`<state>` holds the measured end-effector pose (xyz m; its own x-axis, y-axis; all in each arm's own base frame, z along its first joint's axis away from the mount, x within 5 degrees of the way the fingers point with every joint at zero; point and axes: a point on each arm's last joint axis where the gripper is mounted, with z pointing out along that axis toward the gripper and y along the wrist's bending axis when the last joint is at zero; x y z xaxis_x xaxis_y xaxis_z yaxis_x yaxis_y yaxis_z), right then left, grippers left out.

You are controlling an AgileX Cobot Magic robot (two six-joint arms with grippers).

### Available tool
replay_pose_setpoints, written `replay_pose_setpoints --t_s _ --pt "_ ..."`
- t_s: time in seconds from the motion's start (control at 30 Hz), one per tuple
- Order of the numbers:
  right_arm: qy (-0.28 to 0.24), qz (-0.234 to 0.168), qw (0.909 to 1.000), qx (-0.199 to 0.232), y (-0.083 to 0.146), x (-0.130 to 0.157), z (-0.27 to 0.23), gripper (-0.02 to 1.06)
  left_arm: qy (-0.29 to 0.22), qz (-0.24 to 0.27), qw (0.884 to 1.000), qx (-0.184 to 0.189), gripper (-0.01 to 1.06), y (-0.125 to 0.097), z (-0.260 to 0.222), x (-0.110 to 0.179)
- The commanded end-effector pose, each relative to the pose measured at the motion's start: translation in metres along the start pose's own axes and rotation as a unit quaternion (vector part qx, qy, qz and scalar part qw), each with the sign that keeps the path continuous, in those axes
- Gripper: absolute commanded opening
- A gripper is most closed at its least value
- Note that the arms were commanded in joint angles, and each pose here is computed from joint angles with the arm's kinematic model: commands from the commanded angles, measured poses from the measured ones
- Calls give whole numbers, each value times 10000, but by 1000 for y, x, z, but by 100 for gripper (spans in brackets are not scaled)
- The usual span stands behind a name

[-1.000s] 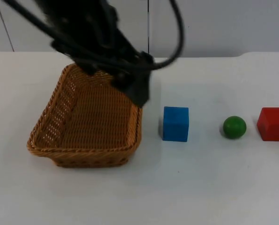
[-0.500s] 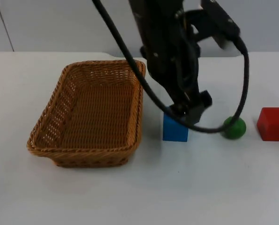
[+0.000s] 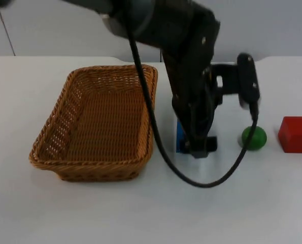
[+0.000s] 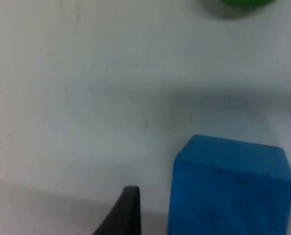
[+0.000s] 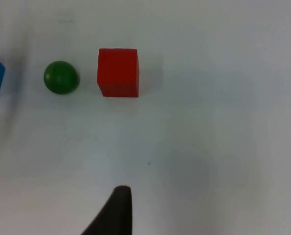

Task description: Place all geometric objects except the red cube into the basket.

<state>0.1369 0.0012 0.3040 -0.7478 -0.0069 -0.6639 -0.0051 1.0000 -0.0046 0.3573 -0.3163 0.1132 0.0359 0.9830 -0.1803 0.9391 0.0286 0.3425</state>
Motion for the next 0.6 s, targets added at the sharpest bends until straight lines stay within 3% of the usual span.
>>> replay_pose_setpoints --t_s 0.0,0.3,0.4,0.43,0.57 --pt "-74 24 10000 -19 0 -2 -1 105 61 193 9998 -53 100 -3 15 -1" --pt "-74 24 10000 -19 0 -2 -1 105 285 425 9987 -5 99 -9 33 5" --pt "-74 24 10000 -19 0 -2 -1 105 299 457 9985 -22 80 -9 33 6" --pt "-74 24 10000 -19 0 -2 -1 105 299 457 9985 -22 80 -9 33 6" --pt "-74 24 10000 -19 0 -2 -1 105 298 485 9984 -57 35 -8 31 5"
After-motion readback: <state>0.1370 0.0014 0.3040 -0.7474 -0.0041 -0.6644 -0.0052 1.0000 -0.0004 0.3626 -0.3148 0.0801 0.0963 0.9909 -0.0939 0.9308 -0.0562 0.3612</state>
